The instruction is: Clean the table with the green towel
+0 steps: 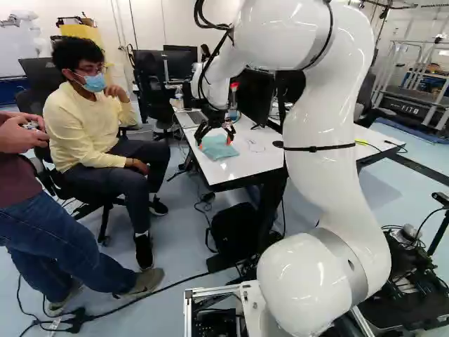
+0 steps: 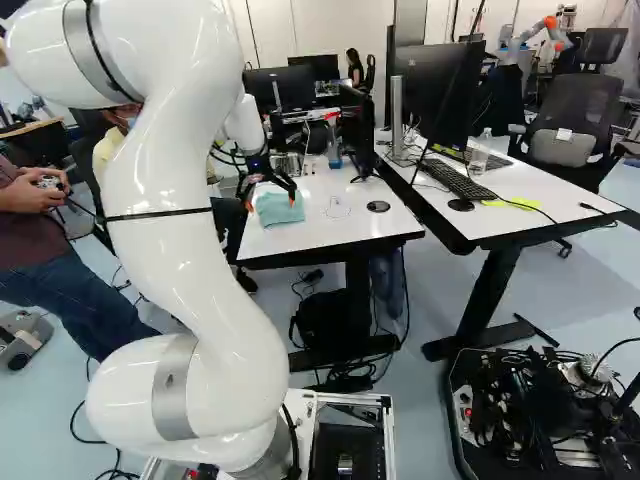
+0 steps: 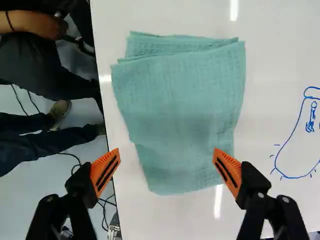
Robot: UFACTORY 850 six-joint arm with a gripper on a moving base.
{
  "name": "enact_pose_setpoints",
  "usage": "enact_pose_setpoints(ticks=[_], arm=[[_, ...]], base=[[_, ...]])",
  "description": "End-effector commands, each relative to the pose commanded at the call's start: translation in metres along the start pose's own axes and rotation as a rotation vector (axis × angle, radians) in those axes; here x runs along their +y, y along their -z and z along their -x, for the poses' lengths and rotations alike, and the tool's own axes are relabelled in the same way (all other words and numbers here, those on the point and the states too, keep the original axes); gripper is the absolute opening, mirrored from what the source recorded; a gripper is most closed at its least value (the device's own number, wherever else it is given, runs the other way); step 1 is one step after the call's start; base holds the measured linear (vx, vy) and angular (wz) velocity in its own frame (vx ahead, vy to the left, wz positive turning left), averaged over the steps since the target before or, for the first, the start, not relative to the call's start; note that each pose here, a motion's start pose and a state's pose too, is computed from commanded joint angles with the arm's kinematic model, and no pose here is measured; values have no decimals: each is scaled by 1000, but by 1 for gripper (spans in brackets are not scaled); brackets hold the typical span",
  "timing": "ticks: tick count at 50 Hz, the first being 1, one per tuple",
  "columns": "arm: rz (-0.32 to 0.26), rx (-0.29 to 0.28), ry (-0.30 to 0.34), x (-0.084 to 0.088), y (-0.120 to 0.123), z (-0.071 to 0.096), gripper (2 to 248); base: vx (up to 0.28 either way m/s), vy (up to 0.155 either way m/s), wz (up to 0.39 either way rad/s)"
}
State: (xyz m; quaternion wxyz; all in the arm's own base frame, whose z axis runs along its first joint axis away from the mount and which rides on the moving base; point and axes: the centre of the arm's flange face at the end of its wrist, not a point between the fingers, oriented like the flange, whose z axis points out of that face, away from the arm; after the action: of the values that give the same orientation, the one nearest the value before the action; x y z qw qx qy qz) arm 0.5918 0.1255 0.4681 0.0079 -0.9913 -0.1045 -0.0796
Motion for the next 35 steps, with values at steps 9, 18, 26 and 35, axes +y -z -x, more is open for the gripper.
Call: enact_pose_setpoints(ticks=[9, 18, 26, 35], arm=[[4, 28, 13, -3, 16, 16, 247], [25, 118, 48, -5, 33, 27, 247], [41, 212, 82, -7, 49, 37, 247], [54, 318, 117, -10, 65, 47, 247]], base=[[0, 0, 0], [0, 0, 0], [0, 0, 0], [0, 0, 0]])
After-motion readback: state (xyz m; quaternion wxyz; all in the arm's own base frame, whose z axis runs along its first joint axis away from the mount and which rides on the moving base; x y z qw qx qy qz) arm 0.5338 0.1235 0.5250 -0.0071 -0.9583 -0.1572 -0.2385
